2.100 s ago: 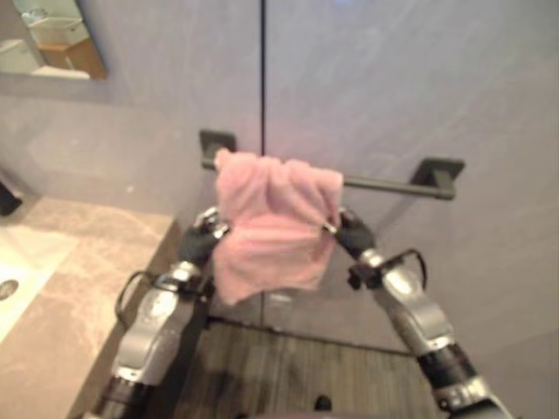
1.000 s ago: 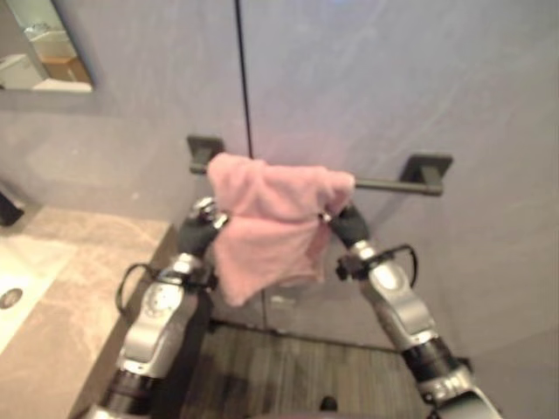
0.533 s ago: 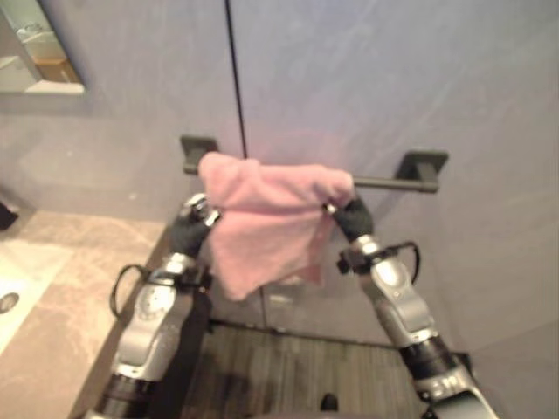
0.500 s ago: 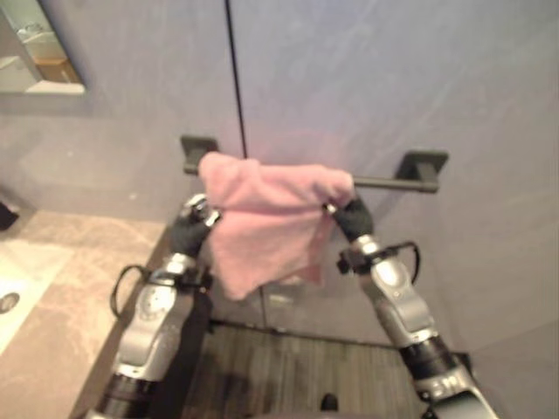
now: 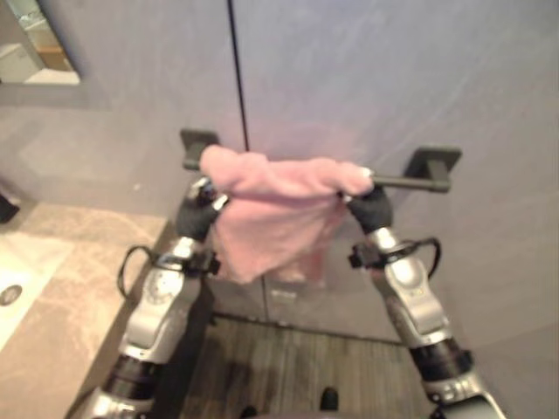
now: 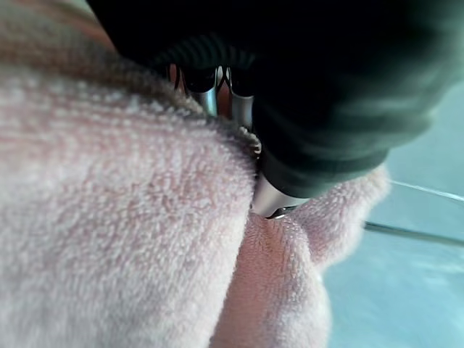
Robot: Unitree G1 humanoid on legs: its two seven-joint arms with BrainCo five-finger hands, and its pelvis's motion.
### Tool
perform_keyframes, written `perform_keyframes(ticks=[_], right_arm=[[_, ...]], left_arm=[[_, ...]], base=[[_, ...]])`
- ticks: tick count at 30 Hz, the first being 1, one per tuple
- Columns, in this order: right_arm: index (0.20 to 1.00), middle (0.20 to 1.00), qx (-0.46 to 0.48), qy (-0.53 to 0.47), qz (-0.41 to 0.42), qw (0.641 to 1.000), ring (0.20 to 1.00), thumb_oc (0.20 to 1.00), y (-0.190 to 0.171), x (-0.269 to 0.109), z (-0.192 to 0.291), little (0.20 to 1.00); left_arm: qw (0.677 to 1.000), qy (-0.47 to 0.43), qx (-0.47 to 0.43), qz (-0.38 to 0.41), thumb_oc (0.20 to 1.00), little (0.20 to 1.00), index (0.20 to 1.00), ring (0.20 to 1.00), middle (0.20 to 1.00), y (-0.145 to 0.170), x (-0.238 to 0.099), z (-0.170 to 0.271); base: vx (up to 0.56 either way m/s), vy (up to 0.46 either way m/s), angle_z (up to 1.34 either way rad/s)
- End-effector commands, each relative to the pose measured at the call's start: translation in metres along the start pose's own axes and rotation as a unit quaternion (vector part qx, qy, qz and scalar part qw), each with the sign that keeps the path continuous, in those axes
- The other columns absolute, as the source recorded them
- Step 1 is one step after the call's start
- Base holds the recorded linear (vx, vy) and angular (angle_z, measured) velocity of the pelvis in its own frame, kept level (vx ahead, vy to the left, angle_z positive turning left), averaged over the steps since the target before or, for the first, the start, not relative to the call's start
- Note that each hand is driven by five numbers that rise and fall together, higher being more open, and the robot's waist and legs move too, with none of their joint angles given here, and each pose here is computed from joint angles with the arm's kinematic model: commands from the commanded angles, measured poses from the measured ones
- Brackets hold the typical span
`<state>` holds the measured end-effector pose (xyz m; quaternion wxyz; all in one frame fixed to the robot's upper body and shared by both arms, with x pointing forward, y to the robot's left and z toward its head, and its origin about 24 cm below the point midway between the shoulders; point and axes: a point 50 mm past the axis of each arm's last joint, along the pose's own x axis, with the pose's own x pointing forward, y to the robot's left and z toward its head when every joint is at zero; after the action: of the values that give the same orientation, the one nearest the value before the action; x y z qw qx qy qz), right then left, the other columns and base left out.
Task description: Put brush and paste in cup on sink, flatten towel.
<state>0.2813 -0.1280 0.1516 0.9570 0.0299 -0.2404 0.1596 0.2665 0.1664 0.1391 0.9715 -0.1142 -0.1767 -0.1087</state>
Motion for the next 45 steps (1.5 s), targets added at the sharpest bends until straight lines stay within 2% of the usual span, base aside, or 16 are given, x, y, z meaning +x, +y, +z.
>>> perform_keyframes(ticks=[1,5,8,9,10,17,23,24,25,26,27,31,33,35,36,45], right_arm=[[0.2,0.2,-0.013,-0.122,-0.061,0.991,0.2,0.2,-0.022,0.034,0.048,0.2],[0.2,0.2,0.001,-0.071,-0.061,0.996,0.2,0.2,-0.024,0.027,0.029,0.2],[0.2,0.2,-0.003,-0.173,-0.061,0.983,0.2,0.2,-0.026,0.036,0.069,0.2],[0.2,0.2,0.007,-0.173,-0.054,0.983,0.2,0.2,-0.018,0.039,0.068,0.2],[0.2,0.2,0.008,-0.084,-0.06,0.995,0.2,0.2,-0.021,0.035,0.032,0.2],[0.2,0.2,-0.022,-0.151,-0.063,0.986,0.2,0.2,-0.026,0.038,0.062,0.2],[0.2,0.2,-0.008,-0.075,-0.075,0.994,0.2,0.2,-0.031,0.027,0.031,0.2],[0.278,0.278,-0.006,-0.064,-0.077,0.995,0.278,0.278,-0.033,0.025,0.027,0.278],[0.464,0.464,-0.01,-0.053,-0.086,0.995,0.464,0.464,-0.036,0.022,0.022,0.464],[0.495,0.495,-0.01,-0.053,-0.086,0.995,0.495,0.495,-0.036,0.022,0.022,0.495],[0.526,0.526,-0.007,-0.045,-0.092,0.995,0.526,0.526,-0.037,0.019,0.019,0.526],[0.58,0.58,-0.013,-0.031,-0.106,0.994,0.58,0.58,-0.042,0.015,0.013,0.58],[0.686,0.686,-0.016,-0.024,-0.116,0.993,0.686,0.686,-0.044,0.011,0.01,0.686],[0.944,0.944,-0.026,-0.017,-0.12,0.992,0.944,0.944,-0.046,0.009,0.008,0.944],[1.0,1.0,-0.026,-0.017,-0.12,0.992,1.0,1.0,-0.046,0.009,0.008,1.0],[1.0,1.0,-0.164,0.06,-0.147,0.974,1.0,1.0,-0.073,-0.02,-0.011,1.0]], left_arm=[[0.994,-0.103,0.03,-0.023,0.2,0.2,0.2,0.2,0.2,-0.005,0.023,0.039],[0.999,-0.028,0.026,-0.009,0.2,0.2,0.2,0.2,0.2,-0.001,0.022,0.007],[0.994,-0.093,0.038,-0.043,0.2,0.2,0.2,0.2,0.2,-0.009,0.024,0.038],[0.994,-0.093,0.027,-0.042,0.2,0.2,0.2,0.2,0.2,-0.013,0.026,0.036],[0.998,-0.04,0.035,-0.028,0.2,0.2,0.2,0.2,0.2,-0.008,0.027,0.012],[0.995,-0.083,0.037,-0.029,0.2,0.2,0.2,0.2,0.2,-0.006,0.027,0.032],[0.998,-0.037,0.039,-0.01,0.2,0.2,0.2,0.2,0.2,0.002,0.014,0.013],[0.999,-0.028,0.04,-0.005,0.407,0.407,0.407,0.407,0.407,0.003,0.013,0.009],[0.999,-0.014,0.05,0.005,0.683,0.683,0.683,0.683,0.683,0.007,0.011,0.003],[0.999,-0.014,0.05,0.005,0.799,0.799,0.799,0.799,0.799,0.007,0.011,0.003],[0.998,-0.001,0.054,0.016,1.0,1.0,1.0,1.0,1.0,0.011,0.009,-0.003],[0.998,0.024,0.057,0.03,1.0,1.0,1.0,1.0,1.0,0.016,0.004,-0.013],[0.996,0.04,0.068,0.04,1.0,1.0,1.0,1.0,1.0,0.022,0.0,-0.019],[0.994,0.054,0.075,0.051,1.0,1.0,1.0,1.0,1.0,0.027,-0.003,-0.025],[0.994,0.054,0.075,0.051,1.0,1.0,1.0,1.0,1.0,0.027,-0.003,-0.025],[0.963,0.103,0.212,0.127,1.0,1.0,1.0,1.0,1.0,0.07,-0.038,-0.03]], base=[[0.03,-0.055,-0.02],[0.02,-0.042,-0.04],[0.04,-0.048,0.14],[0.0,-0.033,0.21],[-0.01,-0.025,0.08],[0.0,-0.006,0.01],[0.0,0.0,0.0],[0.0,0.0,0.0],[0.0,0.0,0.0],[0.0,0.0,0.0],[-0.01,0.009,0.03],[0.0,0.003,0.01],[0.0,0.0,0.0],[0.0,0.0,0.0],[-0.02,0.03,0.05],[-0.01,0.008,0.04]])
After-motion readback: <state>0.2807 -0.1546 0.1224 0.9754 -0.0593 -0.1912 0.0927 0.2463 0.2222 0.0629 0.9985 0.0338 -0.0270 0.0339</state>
